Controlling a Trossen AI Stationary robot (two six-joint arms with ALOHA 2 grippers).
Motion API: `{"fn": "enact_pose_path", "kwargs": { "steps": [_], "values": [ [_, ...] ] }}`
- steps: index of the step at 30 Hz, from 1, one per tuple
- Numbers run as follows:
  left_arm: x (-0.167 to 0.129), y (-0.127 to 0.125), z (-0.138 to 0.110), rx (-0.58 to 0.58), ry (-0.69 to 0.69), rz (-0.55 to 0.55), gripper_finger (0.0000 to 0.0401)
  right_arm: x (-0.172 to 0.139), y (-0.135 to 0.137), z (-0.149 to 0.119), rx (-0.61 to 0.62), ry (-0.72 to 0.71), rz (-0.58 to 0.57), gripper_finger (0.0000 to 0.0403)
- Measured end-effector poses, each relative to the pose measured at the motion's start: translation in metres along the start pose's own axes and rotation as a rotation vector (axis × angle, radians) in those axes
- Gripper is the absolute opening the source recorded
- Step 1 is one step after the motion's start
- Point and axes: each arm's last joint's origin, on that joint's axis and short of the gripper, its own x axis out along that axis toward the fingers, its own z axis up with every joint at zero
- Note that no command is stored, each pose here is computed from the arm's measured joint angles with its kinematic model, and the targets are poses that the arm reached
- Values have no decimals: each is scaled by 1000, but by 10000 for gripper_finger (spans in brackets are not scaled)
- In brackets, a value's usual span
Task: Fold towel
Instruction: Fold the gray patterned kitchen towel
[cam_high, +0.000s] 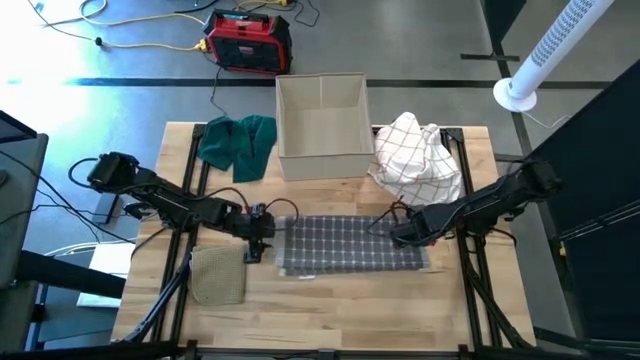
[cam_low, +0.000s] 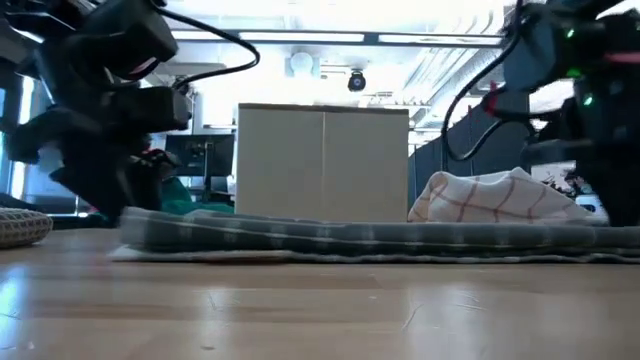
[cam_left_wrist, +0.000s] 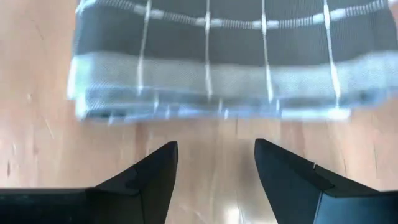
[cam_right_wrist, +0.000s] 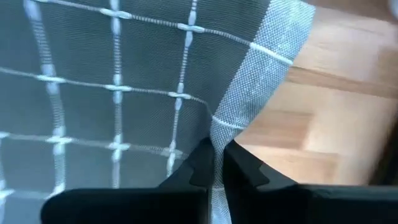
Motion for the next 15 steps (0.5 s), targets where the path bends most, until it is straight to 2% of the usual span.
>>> {"fn": "enact_pose_path", "kwargs": {
  "steps": [5, 9, 15],
  "values": [
    [5, 8, 6, -37, -45, 46, 206, -26, -21, 1, 38, -24, 103, 5],
    [17, 9, 7, -58, -51, 32, 206, -40, -31, 1, 77, -55, 167, 5],
    [32, 7, 11, -75, -77, 7, 206, -60, -16, 0, 61, -93, 262, 5]
  ]
}}
